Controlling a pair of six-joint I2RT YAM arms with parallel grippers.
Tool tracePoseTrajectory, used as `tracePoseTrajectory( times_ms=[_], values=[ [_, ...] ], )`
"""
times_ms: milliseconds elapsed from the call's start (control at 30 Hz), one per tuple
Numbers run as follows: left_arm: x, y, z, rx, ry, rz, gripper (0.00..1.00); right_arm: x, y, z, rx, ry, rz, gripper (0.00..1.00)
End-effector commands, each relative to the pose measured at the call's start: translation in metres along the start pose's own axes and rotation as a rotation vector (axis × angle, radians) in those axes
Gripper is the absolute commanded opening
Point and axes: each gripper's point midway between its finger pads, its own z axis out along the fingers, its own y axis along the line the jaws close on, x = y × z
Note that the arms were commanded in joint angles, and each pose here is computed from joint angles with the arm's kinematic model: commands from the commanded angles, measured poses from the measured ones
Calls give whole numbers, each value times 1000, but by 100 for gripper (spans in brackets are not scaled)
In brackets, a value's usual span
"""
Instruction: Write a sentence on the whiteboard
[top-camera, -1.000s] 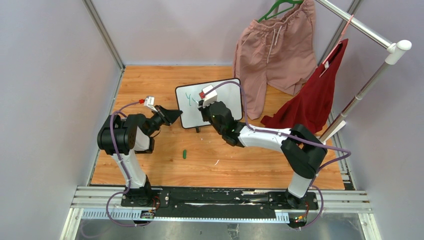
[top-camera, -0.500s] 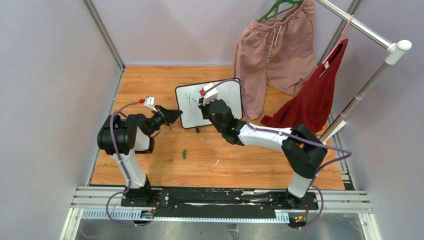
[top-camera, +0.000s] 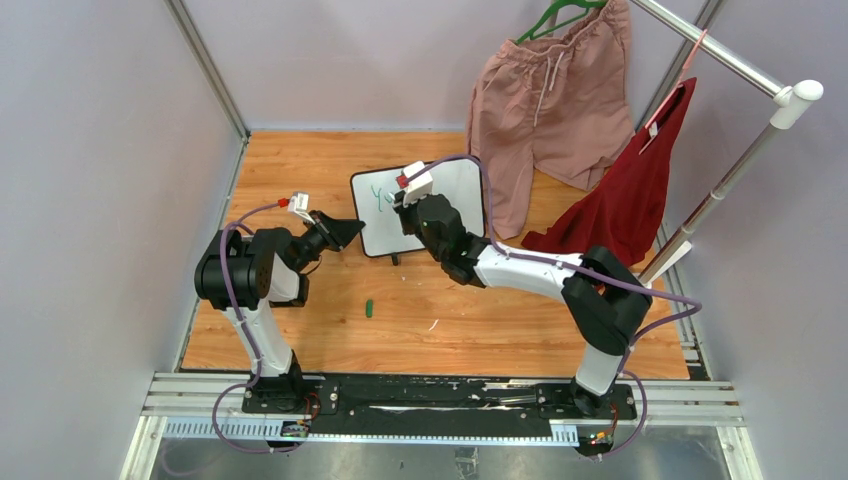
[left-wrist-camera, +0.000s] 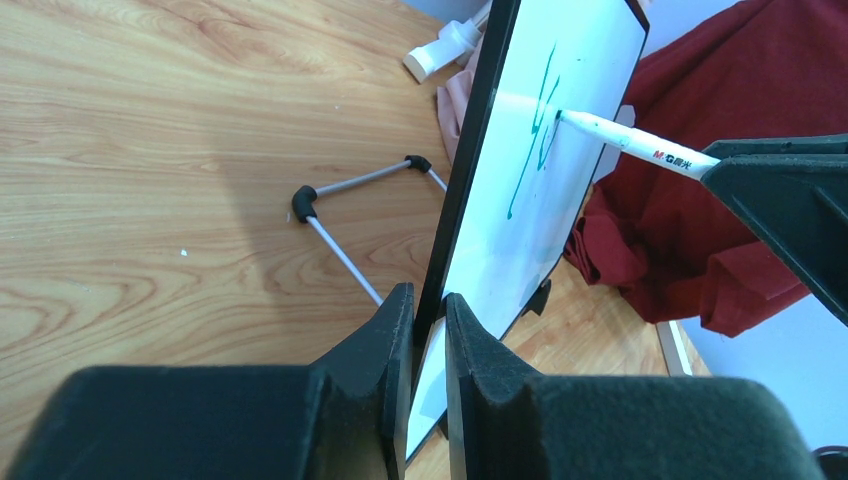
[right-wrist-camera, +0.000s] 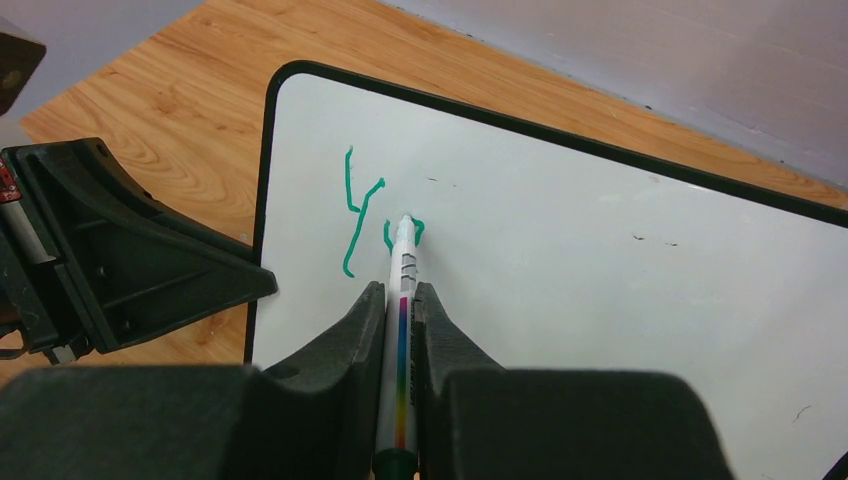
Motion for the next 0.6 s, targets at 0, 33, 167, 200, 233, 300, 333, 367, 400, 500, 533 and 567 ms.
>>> tracePoseTrajectory(
  times_ms=[0, 33, 167, 200, 233, 300, 333, 367, 400, 500, 533, 567],
  values=[
    [-1, 0, -1, 2, -18, 32, 0, 0, 2, 7, -10, 4, 3, 0],
    [-1, 0, -1, 2, -18, 33, 0, 1, 3, 7, -12, 6, 2, 0],
    [-1, 0, -1, 2, -18, 32, 0, 5, 7, 7, -26, 19, 1, 0],
    [-1, 0, -1, 2, -17, 31, 0, 5, 8, 7, -29, 22, 0, 0],
    [-1, 1, -1, 1, -18, 31, 0, 8, 8, 7, -30, 27, -2, 0],
    [-1, 0, -1, 2, -18, 31, 0, 9, 9, 6, -33, 32, -1, 0],
    [-1, 0, -1, 2, -17, 31, 0, 9, 10, 6, -36, 33, 0, 0],
    [-1, 0, -1, 3, -17, 31, 0, 10, 10, 6, -38, 36, -2, 0],
    [-1, 0, -1, 2, -17, 31, 0, 11, 10, 5, -38, 39, -3, 0],
    [-1, 0, -1, 1, -18, 31, 0, 7, 8, 3, -32, 32, 3, 0],
    [-1, 1, -1, 0, -18, 31, 0, 3, 7, 0, -30, 24, 7, 0],
    [-1, 1, -1, 1, -19, 31, 0, -3, 5, -2, -25, 12, 10, 0]
  ],
)
